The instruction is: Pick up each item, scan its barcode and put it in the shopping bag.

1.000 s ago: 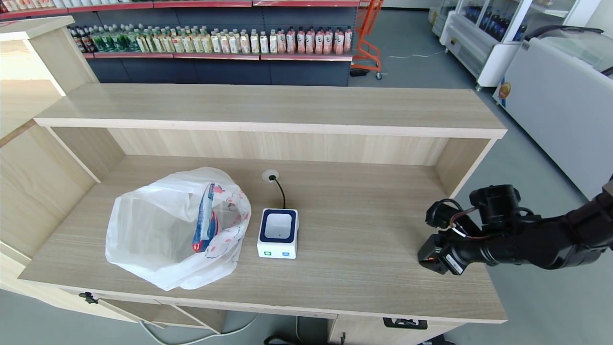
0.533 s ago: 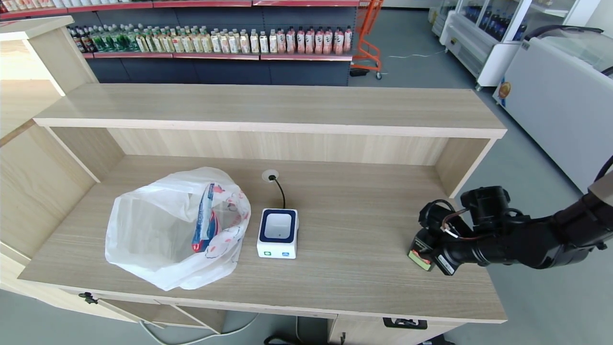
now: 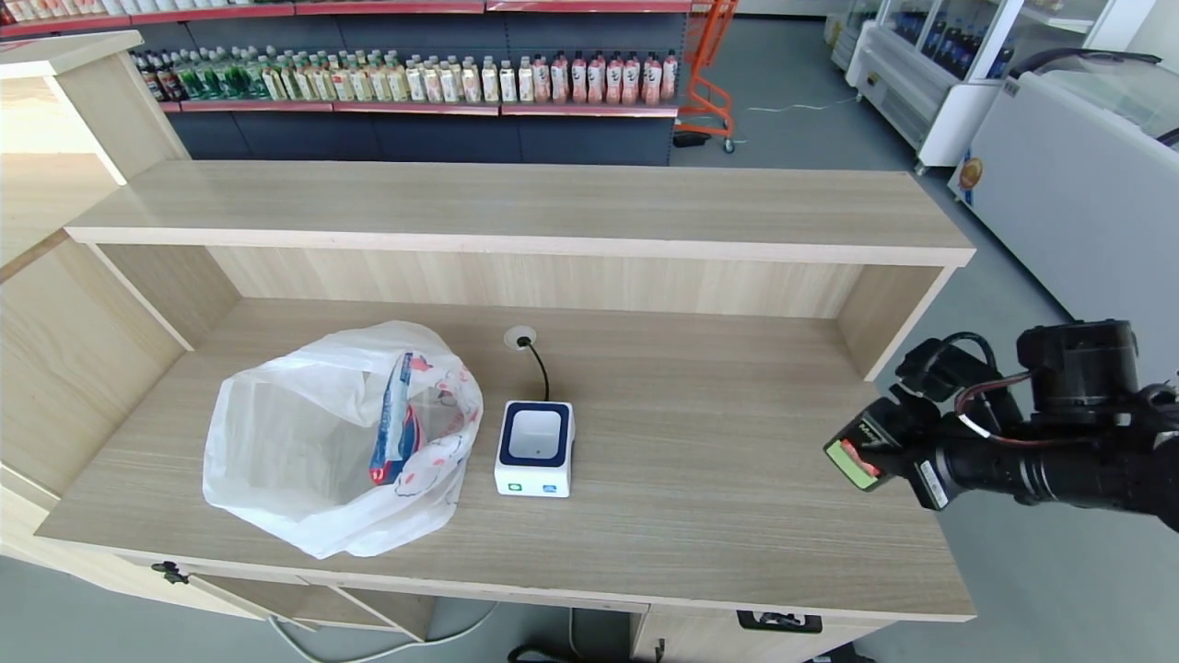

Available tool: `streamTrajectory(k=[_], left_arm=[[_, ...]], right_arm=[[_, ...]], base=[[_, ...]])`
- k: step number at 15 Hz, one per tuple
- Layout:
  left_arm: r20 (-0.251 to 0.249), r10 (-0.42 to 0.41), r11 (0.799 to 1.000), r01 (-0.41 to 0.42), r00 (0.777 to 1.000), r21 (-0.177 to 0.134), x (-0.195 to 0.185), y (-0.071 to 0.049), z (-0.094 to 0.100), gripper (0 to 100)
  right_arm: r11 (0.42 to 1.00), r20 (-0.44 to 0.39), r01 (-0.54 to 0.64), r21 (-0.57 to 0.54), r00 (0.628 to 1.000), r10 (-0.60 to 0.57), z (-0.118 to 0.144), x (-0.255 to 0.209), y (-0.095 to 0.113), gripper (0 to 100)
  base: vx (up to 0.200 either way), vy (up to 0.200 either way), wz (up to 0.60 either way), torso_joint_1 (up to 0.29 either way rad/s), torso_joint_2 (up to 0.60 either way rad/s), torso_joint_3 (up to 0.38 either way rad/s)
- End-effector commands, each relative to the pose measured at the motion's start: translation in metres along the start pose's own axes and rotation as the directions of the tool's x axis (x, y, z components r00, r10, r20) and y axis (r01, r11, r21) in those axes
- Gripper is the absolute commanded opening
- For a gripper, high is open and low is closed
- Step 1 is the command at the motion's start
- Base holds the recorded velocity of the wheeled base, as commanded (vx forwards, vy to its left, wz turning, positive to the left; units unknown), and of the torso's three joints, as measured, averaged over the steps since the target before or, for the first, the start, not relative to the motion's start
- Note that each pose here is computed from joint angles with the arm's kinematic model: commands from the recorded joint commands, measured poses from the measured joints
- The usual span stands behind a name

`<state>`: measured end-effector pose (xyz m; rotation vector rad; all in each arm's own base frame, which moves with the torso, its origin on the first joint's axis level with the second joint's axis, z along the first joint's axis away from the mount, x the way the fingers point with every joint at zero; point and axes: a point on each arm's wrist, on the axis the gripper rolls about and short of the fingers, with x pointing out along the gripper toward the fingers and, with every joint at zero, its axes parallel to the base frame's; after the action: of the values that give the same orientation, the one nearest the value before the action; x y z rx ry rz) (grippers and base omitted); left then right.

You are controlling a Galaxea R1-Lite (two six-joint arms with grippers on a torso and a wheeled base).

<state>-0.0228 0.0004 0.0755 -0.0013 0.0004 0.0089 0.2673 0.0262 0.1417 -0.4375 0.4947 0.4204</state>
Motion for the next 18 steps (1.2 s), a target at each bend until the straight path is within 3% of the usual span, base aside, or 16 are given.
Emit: streamTrajectory(k=[1, 2, 3, 4, 5, 6, 8, 9, 11, 13, 14, 18], left_arm=[[0.000, -0.001, 1.000, 0.001, 1.000, 0.000, 0.000, 0.000, 0.000, 100], [0.000, 0.000, 1.000, 0.000, 1.000, 0.000, 0.000, 0.000, 0.000, 100], [0.000, 0.000, 1.000, 0.000, 1.000, 0.000, 0.000, 0.000, 0.000, 100], [0.000, 0.000, 1.000, 0.000, 1.000, 0.000, 0.000, 0.000, 0.000, 100], [0.000, 0.000, 1.000, 0.000, 1.000, 0.000, 0.000, 0.000, 0.000, 100], [0.000, 0.000, 1.000, 0.000, 1.000, 0.000, 0.000, 0.000, 0.000, 100], [0.000, 0.000, 1.000, 0.000, 1.000, 0.000, 0.000, 0.000, 0.000, 100], [0.000, 0.000, 1.000, 0.000, 1.000, 0.000, 0.000, 0.000, 0.000, 100], [0.000, 0.000, 1.000, 0.000, 1.000, 0.000, 0.000, 0.000, 0.000, 100], [0.000, 0.000, 1.000, 0.000, 1.000, 0.000, 0.000, 0.000, 0.000, 100], [0.000, 0.000, 1.000, 0.000, 1.000, 0.000, 0.000, 0.000, 0.000, 100], [0.000, 0.000, 1.000, 0.000, 1.000, 0.000, 0.000, 0.000, 0.000, 100]], right_arm=[[0.958, 0.127, 0.192, -0.211, 0.978, -0.168, -0.012, -0.091, 0.005, 0], [0.866, 0.184, 0.217, -0.450, 0.972, -0.148, -0.019, -0.109, 0.018, 0], [0.754, 0.245, 0.182, -0.631, 0.969, -0.029, -0.020, -0.112, 0.028, 0], [0.754, 0.245, 0.182, -0.631, 0.969, -0.029, -0.020, -0.112, 0.028, 0], [0.355, 0.282, 0.187, -0.916, 0.929, 0.238, -0.020, -0.098, 0.041, 0], [0.139, 0.256, 0.219, -0.966, 0.891, 0.376, -0.018, -0.089, 0.056, 0], [-0.159, 0.164, 0.300, -0.941, 0.812, 0.560, -0.015, -0.074, 0.088, 0], [-0.230, 0.155, 0.348, -0.909, 0.793, 0.589, -0.014, -0.072, 0.094, 0], [-0.295, 0.133, 0.400, -0.868, 0.760, 0.637, -0.012, -0.068, 0.104, 0], [-0.332, 0.129, 0.523, -0.785, 0.662, 0.738, -0.007, -0.054, 0.113, 0], [-0.354, 0.126, 0.570, -0.741, 0.637, 0.760, -0.008, -0.050, 0.115, 0], [-0.389, 0.129, 0.649, -0.654, 0.602, 0.788, -0.003, -0.047, 0.122, 0]], base=[[0.000, 0.000, 0.00, 0.000, 0.00, 0.000], [0.000, 0.000, 0.00, 0.000, 0.00, 0.000], [0.000, 0.000, 0.00, 0.000, 0.00, 0.000], [0.000, 0.000, 0.00, 0.000, 0.00, 0.000], [0.000, 0.000, 0.00, 0.000, 0.00, 0.000], [0.000, 0.000, 0.00, 0.000, 0.00, 0.000], [0.000, 0.000, 0.00, 0.000, 0.00, 0.000], [0.000, 0.000, 0.00, 0.000, 0.00, 0.000], [0.000, 0.000, 0.00, 0.000, 0.00, 0.000], [0.000, 0.000, 0.00, 0.000, 0.00, 0.000], [0.000, 0.000, 0.00, 0.000, 0.00, 0.000], [0.000, 0.000, 0.00, 0.000, 0.00, 0.000]])
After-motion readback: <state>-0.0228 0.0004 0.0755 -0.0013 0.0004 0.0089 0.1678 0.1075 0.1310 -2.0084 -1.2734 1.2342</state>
